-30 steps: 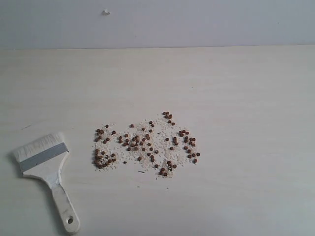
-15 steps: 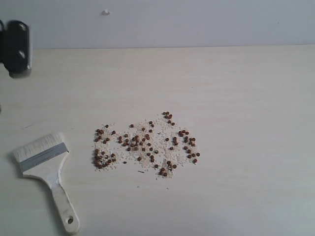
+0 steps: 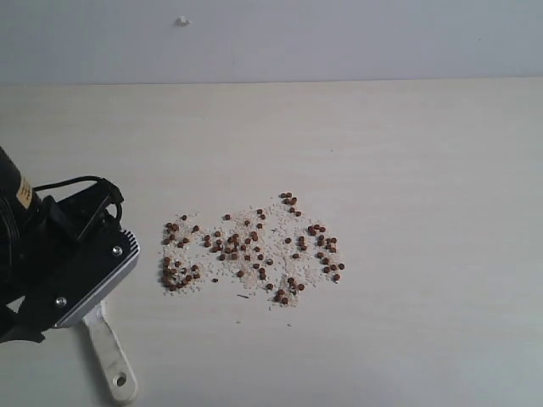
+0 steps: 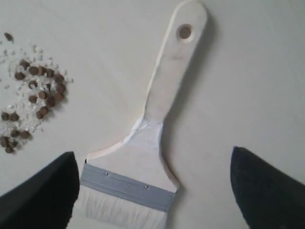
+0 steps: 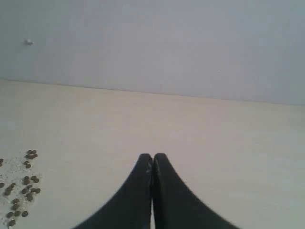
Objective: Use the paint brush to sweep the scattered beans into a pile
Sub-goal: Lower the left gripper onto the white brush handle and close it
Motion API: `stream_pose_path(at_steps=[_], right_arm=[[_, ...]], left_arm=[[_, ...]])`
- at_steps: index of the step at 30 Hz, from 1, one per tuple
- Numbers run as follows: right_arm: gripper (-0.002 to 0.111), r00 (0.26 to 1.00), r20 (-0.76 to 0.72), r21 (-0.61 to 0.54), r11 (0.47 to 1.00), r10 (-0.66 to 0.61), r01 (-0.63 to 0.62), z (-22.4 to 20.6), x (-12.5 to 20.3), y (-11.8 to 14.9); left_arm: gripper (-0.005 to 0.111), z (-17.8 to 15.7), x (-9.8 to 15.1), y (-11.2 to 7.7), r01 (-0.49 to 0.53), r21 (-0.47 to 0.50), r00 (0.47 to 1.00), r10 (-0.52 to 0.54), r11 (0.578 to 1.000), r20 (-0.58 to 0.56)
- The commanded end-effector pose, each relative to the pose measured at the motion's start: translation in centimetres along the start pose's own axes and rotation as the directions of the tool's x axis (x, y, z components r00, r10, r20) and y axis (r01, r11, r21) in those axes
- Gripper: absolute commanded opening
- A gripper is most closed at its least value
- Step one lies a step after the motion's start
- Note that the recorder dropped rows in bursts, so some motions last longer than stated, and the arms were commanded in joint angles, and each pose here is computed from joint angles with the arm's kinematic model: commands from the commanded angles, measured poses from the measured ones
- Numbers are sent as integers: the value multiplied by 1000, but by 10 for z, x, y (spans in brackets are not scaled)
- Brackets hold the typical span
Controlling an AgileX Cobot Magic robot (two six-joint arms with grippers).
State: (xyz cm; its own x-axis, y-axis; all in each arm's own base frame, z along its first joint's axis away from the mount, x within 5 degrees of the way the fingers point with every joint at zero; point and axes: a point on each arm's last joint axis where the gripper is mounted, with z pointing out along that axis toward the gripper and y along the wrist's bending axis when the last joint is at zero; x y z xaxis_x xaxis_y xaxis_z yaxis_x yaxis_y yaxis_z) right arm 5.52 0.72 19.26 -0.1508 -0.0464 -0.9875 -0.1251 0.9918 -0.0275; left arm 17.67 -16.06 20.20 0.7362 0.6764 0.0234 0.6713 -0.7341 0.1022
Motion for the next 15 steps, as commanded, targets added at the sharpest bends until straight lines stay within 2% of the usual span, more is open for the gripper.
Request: stream_pose_path(at_steps=[1, 11, 15], right_arm=[[0, 1000, 11, 5, 1000, 0, 0, 0, 1, 0], [0, 1000, 11, 5, 1000, 0, 0, 0, 1, 0], [0, 1000, 11, 5, 1000, 0, 0, 0, 1, 0]], left_arm=[[71, 13, -2, 2, -54, -55, 999, 54, 997, 0], [69, 48, -2, 6, -109, 69, 994, 108, 992, 18], [69, 61, -2, 10, -135, 65, 991, 134, 989, 20]])
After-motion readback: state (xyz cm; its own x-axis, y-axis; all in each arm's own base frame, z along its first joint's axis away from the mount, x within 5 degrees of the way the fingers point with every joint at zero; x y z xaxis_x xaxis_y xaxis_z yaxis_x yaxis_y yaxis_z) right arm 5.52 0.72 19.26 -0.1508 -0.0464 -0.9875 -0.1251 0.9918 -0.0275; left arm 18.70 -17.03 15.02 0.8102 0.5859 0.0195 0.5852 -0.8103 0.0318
